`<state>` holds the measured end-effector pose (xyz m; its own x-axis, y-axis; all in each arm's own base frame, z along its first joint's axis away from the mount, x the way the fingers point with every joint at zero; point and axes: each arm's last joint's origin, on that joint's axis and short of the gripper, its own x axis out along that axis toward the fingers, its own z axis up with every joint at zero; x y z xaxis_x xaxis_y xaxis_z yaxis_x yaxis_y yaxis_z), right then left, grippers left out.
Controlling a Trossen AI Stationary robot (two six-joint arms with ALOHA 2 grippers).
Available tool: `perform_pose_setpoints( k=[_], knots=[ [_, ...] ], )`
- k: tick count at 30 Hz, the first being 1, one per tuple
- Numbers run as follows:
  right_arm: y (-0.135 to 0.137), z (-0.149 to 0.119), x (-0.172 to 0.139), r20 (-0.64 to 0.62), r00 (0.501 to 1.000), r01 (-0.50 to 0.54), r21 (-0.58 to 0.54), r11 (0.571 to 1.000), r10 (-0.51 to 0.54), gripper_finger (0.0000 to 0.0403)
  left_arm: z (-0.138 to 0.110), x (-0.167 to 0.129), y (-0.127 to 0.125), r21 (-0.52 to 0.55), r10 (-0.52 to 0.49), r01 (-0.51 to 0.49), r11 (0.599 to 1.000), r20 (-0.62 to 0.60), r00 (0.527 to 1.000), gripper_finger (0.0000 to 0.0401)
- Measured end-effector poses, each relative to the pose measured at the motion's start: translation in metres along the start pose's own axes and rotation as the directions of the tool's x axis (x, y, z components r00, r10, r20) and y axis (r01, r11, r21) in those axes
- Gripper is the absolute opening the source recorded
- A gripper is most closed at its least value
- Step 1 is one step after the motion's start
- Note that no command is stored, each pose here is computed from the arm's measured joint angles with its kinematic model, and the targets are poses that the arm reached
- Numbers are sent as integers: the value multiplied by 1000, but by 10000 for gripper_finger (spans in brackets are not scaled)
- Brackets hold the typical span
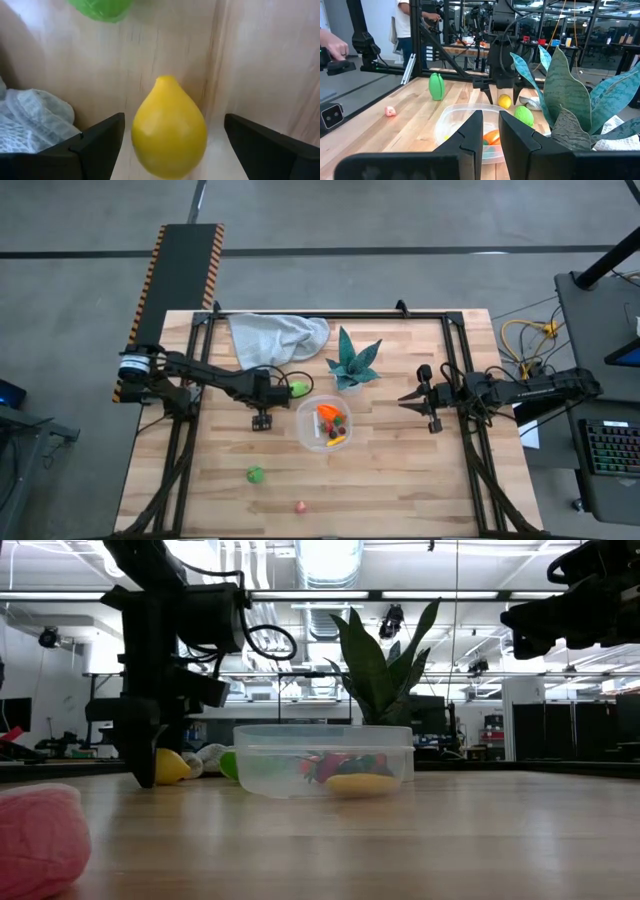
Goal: Pick and placing Produce into tupperware
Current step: Put the yellow lemon into the transparent bin
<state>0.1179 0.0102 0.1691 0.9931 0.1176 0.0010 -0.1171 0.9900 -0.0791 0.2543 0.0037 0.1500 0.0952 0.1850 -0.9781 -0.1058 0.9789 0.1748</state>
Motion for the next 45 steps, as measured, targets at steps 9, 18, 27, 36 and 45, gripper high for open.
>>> perform_pose_setpoints(
  k=[9, 18, 27, 36, 45],
  knots=[
    [0, 0, 0, 1, 1000, 0, 0, 1000, 0, 54, 2, 8, -2, 16, 2, -2, 1000, -18, 1000, 327],
    [0, 0, 0, 1, 1000, 0, 0, 1000, 0, 54, 3, 8, -3, 5, -12, 12, 1000, -18, 1000, 232],
    [0, 0, 0, 0, 1000, 0, 0, 1000, 0, 54, 3, 8, -2, 33, -4, 5, 999, -18, 1000, 182],
    [0, 0, 0, -2, 1000, 0, 0, 1000, 0, 54, 6, -3, 0, 39, 25, -23, 999, -33, 999, 182],
    [0, 0, 0, -4, 1000, 0, 0, 1000, 0, 54, 23, -42, 3, 53, 15, -19, 998, 67, 998, 182]
  ],
)
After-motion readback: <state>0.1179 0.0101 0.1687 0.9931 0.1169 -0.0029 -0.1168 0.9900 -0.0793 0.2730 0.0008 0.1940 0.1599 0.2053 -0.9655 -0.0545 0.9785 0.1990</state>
